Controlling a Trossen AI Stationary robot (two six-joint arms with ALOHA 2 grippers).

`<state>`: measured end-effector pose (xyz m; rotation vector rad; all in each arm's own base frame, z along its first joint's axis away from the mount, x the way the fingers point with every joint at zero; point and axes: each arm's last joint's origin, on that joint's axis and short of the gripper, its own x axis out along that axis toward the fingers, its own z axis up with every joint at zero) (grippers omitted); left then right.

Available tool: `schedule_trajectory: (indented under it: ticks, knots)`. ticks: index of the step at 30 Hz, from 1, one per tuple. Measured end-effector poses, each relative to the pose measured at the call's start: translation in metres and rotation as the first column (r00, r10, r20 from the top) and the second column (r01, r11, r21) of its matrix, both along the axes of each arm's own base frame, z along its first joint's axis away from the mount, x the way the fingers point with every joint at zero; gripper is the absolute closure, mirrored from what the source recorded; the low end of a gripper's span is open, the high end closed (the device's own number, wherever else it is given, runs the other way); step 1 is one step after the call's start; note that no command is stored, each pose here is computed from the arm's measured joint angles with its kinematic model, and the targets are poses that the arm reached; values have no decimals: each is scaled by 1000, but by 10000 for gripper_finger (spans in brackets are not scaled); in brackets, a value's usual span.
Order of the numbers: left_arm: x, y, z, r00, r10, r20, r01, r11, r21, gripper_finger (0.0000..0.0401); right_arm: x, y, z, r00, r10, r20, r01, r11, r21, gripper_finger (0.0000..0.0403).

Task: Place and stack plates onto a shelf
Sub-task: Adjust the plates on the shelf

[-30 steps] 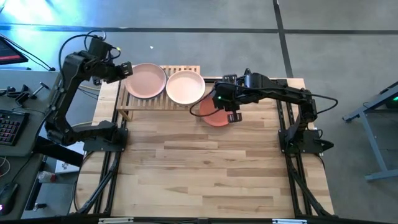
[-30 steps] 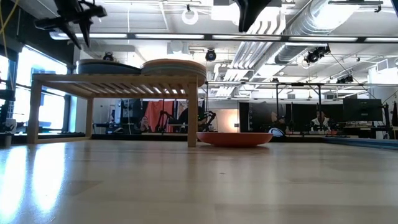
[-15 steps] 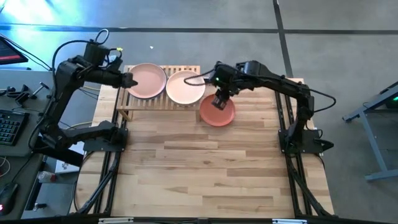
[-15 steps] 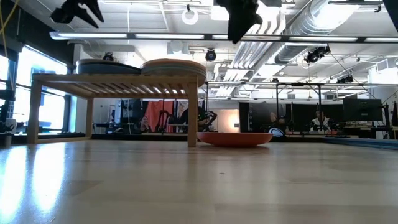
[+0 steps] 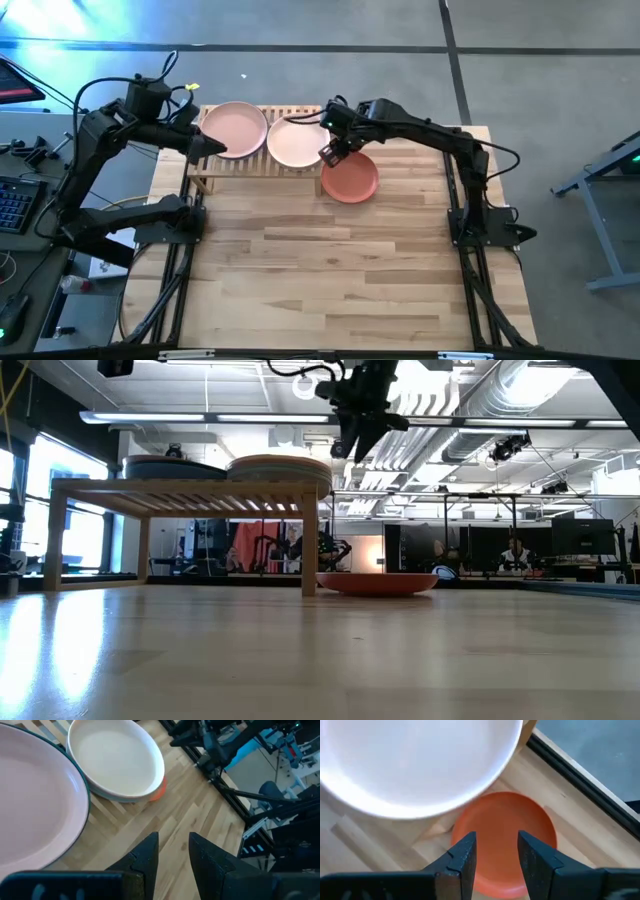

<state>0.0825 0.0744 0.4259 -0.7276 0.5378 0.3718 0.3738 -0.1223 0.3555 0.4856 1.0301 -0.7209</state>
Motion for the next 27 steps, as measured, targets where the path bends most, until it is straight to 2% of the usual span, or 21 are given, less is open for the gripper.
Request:
schedule_trajectory:
  ticks: [4,14,27]
  knots:
    - [1,-2,0,1000,-14,-3,14,1000,5,306,4,-7,-5,999,-33,-2,33,999,-31,284]
    - [3,-4,0,999,-39,-6,39,999,13,307,10,-28,-22,997,-74,-28,73,997,-34,284]
    - [3,-4,0,999,-37,-7,37,999,15,304,13,-39,-19,997,-64,43,66,996,-53,284]
